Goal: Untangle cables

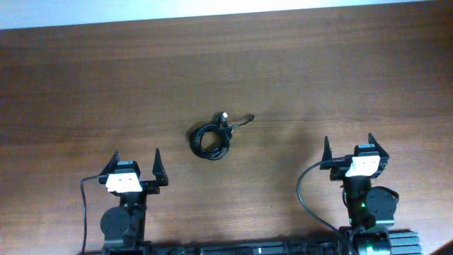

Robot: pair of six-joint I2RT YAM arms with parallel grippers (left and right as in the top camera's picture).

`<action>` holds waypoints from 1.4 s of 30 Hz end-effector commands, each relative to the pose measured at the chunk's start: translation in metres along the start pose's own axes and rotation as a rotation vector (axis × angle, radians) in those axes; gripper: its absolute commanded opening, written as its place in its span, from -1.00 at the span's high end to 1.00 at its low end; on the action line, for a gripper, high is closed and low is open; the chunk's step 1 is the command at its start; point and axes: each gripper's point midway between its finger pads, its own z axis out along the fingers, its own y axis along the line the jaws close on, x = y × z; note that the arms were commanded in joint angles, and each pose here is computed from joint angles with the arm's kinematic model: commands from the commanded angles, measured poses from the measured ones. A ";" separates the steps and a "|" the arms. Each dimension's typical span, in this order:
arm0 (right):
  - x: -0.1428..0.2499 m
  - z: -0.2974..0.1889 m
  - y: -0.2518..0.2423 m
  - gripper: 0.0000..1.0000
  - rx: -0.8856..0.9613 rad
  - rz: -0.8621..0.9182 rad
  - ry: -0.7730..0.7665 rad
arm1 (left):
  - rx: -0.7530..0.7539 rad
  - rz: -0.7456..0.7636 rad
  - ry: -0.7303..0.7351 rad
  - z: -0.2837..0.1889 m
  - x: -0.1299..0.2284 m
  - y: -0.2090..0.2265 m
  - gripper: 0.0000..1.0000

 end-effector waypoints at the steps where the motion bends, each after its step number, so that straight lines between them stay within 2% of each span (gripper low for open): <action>1: 0.003 0.000 -0.002 -0.97 0.014 0.006 0.005 | -0.008 0.019 -0.003 0.000 0.001 0.002 -0.97; 18: 0.003 0.000 -0.002 -0.98 0.014 0.006 0.005 | -0.007 0.023 -0.007 0.000 0.000 0.002 -0.97; 23: 0.003 0.000 -0.002 -0.97 0.014 0.006 0.005 | 0.099 0.024 -0.018 -0.001 -0.002 -0.017 -0.98; 34: 0.003 0.000 -0.002 -0.97 0.013 0.006 0.005 | 0.107 0.024 -0.056 -0.005 -0.022 -0.019 -0.98; 42: 0.003 0.000 -0.002 -0.97 0.014 0.006 0.005 | 0.109 -0.075 -0.009 -0.011 -0.029 -0.019 -0.97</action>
